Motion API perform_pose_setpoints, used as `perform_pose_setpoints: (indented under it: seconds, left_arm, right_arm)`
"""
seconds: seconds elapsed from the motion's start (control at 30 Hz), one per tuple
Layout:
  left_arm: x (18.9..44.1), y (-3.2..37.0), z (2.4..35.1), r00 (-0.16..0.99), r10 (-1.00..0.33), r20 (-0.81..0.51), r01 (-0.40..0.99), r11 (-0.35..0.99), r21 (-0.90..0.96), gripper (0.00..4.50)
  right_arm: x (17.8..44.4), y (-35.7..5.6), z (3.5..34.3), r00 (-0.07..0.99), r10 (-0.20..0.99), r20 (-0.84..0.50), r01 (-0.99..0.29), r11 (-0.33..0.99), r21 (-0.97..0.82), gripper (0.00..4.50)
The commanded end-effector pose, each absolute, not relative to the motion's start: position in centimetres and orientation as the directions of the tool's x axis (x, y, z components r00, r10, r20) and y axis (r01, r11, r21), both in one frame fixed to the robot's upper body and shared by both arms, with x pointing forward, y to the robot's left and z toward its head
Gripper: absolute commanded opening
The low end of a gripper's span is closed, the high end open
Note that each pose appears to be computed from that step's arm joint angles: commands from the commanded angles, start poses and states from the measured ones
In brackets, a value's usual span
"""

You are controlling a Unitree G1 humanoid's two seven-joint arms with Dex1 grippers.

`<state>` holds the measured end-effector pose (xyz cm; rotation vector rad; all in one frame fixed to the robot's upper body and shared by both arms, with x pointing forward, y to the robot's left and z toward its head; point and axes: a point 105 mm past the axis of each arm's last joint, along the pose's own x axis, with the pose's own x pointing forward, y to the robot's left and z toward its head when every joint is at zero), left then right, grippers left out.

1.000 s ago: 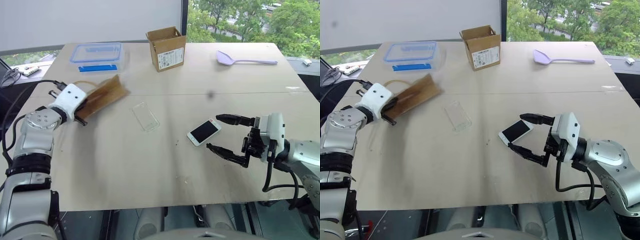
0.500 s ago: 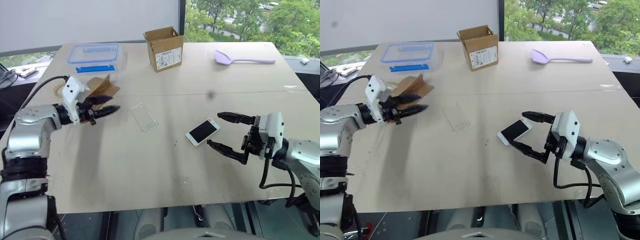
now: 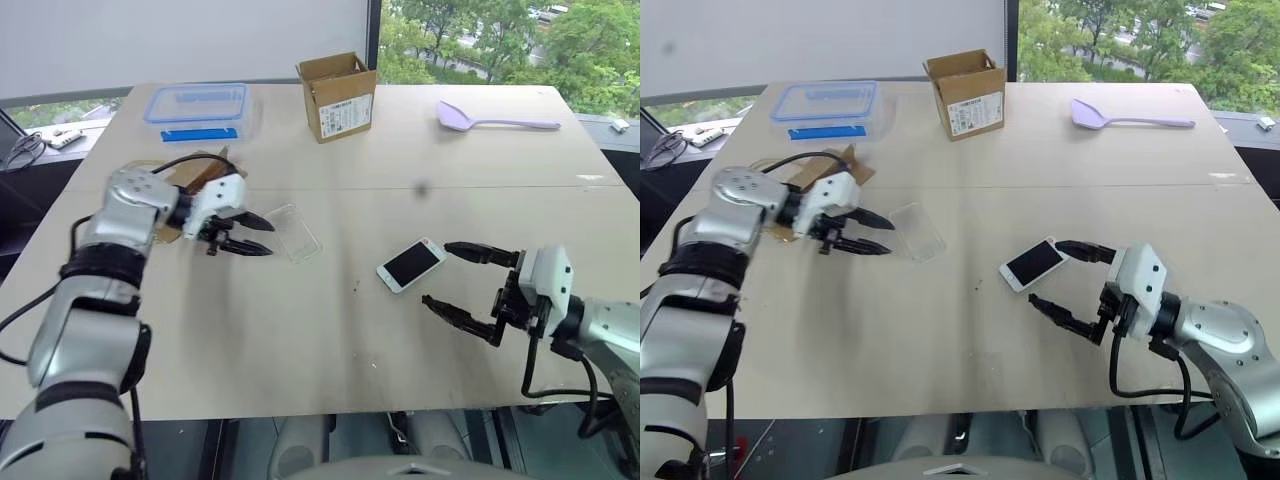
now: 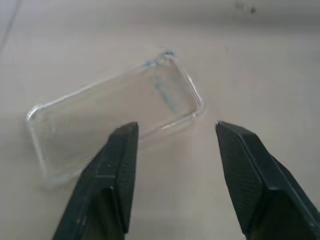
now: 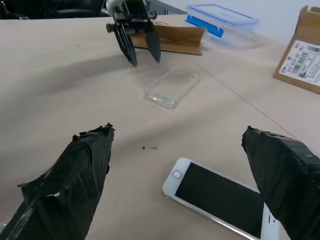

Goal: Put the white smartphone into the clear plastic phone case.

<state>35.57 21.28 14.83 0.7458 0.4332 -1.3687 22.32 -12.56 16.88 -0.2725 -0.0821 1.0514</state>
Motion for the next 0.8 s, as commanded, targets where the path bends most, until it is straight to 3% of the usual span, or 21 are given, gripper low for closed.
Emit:
perform_pose_setpoints:
  seconds: [0.03,0.3,0.43,0.47,0.57,0.8]
  left_arm:
    - [36.0,20.5,14.5,0.138,-0.675,-0.725,0.964,-0.076,0.254,2.48]
    - [36.3,20.2,12.7,0.095,-0.548,-0.831,0.953,-0.192,0.235,2.48]
    - [36.5,20.3,11.7,0.112,-0.514,-0.85,0.947,-0.205,0.248,1.59]
    - [36.6,20.4,11.5,0.127,-0.506,-0.853,0.943,-0.206,0.263,0.98]
    - [36.9,20.1,12.0,0.156,-0.558,-0.815,0.951,-0.138,0.276,0.06]
    - [36.3,17.7,14.5,0.091,-0.705,-0.704,0.992,0.003,0.125,0.06]
  right_arm:
    - [21.4,-12.1,18.1,0.504,0.863,-0.028,-0.823,0.47,-0.32,4.5]
    - [21.0,-13.1,17.8,0.545,0.837,-0.055,-0.801,0.5,-0.329,4.5]
    - [21.1,-13.3,17.8,0.55,0.833,-0.057,-0.799,0.505,-0.328,4.5]
    - [21.1,-13.3,17.9,0.55,0.834,-0.056,-0.799,0.505,-0.327,4.5]
    - [21.2,-13.3,17.9,0.548,0.834,-0.053,-0.8,0.505,-0.326,4.5]
    - [21.3,-13.4,17.8,0.543,0.838,-0.052,-0.805,0.502,-0.317,4.5]
